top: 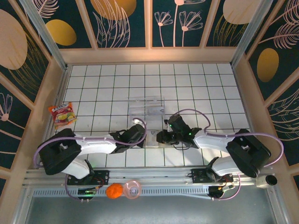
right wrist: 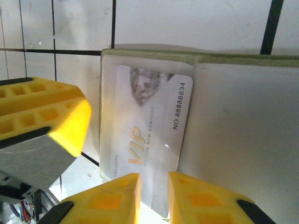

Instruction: Take the credit cards out of the card holder

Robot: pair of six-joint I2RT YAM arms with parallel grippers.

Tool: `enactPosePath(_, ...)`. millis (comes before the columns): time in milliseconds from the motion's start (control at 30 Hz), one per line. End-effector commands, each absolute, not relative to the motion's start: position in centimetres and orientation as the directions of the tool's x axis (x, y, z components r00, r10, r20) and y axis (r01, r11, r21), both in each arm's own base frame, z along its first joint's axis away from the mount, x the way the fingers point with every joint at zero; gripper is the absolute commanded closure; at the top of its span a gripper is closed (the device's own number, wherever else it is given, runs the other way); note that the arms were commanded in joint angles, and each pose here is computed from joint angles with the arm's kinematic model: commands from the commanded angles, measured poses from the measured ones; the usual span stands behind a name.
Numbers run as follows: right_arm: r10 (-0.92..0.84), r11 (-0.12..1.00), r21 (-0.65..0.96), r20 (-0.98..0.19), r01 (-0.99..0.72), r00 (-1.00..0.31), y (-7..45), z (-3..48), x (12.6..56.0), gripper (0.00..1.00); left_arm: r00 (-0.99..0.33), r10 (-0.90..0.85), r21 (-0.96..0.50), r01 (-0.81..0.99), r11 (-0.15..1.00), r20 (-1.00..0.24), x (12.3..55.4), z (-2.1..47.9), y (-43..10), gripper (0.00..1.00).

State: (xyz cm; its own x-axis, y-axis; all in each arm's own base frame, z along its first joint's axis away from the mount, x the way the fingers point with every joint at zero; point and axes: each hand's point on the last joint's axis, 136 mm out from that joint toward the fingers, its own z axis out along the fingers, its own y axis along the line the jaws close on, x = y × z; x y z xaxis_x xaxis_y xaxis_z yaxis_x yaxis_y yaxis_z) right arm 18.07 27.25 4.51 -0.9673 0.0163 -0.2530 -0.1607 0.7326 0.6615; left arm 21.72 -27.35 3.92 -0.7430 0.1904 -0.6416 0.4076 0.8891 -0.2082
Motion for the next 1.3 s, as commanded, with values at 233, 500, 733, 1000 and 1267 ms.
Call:
enactPosePath(233, 0.029, 0.742, 0.648, -0.285, -0.170, -0.958, 26.8, 5.1, 18.2, 0.78, -0.754, 0.198, -0.327, 0.484, 0.812, -0.626, 21.0, 5.2, -31.3, 0.94)
enactPosePath(500, 0.015, 0.726, 0.664, -0.276, -0.179, -0.961, 27.1, 5.0, 17.7, 0.78, -0.780, 0.194, -0.342, 0.465, 0.817, -0.595, 20.3, 3.1, -30.7, 1.00)
enactPosePath(733, 0.012, 0.721, 0.671, -0.261, -0.172, -0.965, 27.2, 4.7, 17.3, 0.78, -0.816, 0.193, -0.327, 0.418, 0.847, -0.545, 19.6, 0.7, -29.3, 1.00)
enactPosePath(1000, -0.006, 0.703, 0.687, -0.254, -0.185, -0.967, 27.8, 4.7, 17.1, 0.78, -0.836, 0.175, -0.336, 0.389, 0.858, -0.519, 18.8, 0.0, -28.1, 1.00)
enactPosePath(1267, -0.014, 0.728, 0.667, -0.216, -0.158, -0.976, 27.7, 2.8, 16.8, 0.78, -0.837, 0.171, -0.346, 0.389, 0.854, -0.519, 18.7, 0.0, -28.2, 1.00)
